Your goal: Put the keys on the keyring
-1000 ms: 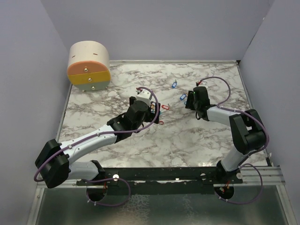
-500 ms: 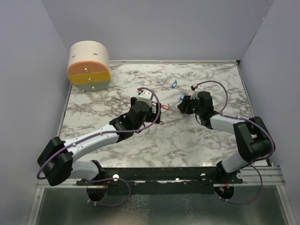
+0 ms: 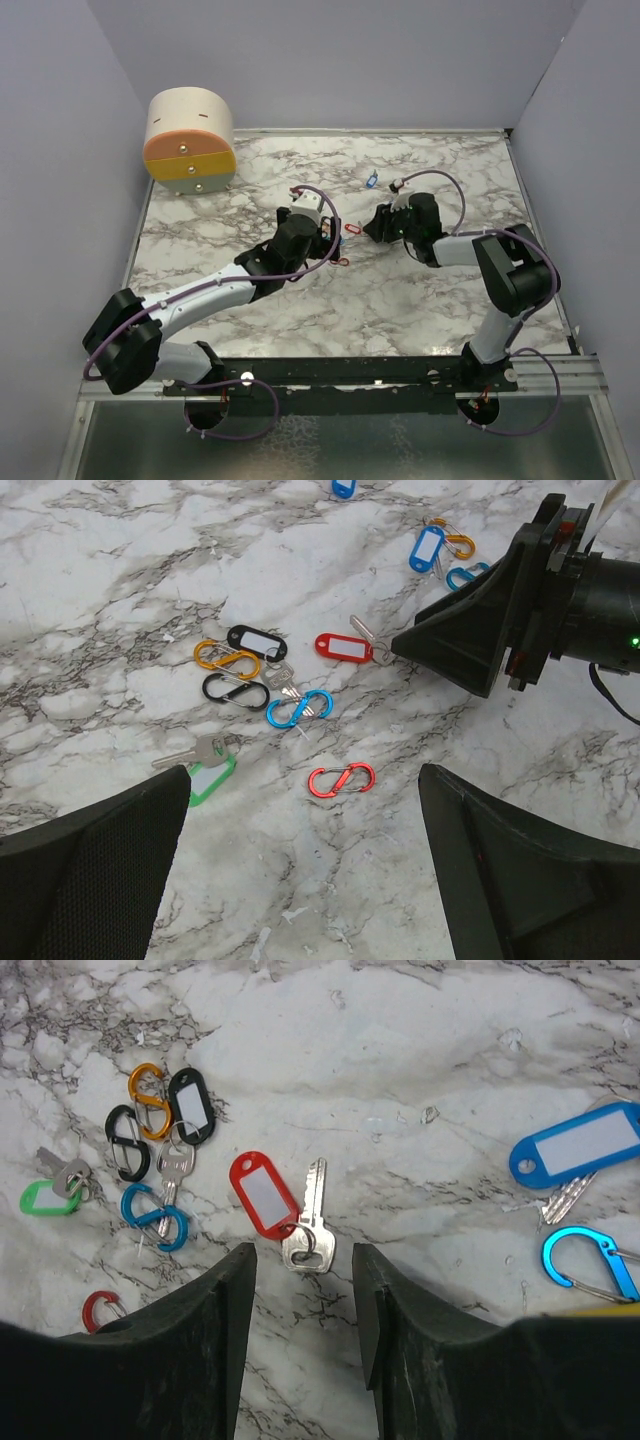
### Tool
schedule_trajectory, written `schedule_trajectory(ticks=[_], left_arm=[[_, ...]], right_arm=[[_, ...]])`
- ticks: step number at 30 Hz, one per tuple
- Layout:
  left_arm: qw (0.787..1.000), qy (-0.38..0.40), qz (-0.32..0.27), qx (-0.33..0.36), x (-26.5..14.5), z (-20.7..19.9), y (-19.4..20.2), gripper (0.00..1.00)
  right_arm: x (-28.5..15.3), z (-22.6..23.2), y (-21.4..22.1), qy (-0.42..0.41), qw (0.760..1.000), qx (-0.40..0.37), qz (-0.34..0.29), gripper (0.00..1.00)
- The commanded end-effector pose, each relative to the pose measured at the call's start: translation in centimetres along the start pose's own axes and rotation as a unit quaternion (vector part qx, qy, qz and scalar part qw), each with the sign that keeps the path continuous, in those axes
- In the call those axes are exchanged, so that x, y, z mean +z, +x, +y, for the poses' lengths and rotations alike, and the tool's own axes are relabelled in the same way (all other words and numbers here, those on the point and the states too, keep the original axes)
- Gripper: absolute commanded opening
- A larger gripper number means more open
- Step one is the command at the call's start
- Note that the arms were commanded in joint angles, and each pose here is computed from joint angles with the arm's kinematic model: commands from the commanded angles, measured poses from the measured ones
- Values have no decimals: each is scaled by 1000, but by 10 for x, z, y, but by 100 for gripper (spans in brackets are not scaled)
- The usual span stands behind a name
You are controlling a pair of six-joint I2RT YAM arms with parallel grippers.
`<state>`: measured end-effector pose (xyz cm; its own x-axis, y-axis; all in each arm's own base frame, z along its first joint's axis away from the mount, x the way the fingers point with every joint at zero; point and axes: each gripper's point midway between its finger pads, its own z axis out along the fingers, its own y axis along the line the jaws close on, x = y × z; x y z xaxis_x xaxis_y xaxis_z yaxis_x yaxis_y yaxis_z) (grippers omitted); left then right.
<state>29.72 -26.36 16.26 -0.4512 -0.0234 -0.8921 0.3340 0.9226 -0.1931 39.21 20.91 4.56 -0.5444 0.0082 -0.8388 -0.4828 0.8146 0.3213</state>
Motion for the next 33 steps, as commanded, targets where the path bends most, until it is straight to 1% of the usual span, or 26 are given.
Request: schedule_trajectory(ticks=[1,8,21,30,33], left_arm=[[1000,10,1,-10,5,0,3,98],[1000,6,2,-12,7,5,4,98],[1000,6,6,-13,11,7,6,98],[1000,5,6,-15,12,9,5,98],[1000,4,7,-15,12,10,6,98]], right_arm=[[12,11,-19,-31,999,-25,-30,43],[25,10,-14,-40,999,-28,-21,40],[32,13,2,-54,998,-30,-6,35],[30,16,11,-57,998,-28,2,21],[29,17,13,-59,998,-28,4,19]])
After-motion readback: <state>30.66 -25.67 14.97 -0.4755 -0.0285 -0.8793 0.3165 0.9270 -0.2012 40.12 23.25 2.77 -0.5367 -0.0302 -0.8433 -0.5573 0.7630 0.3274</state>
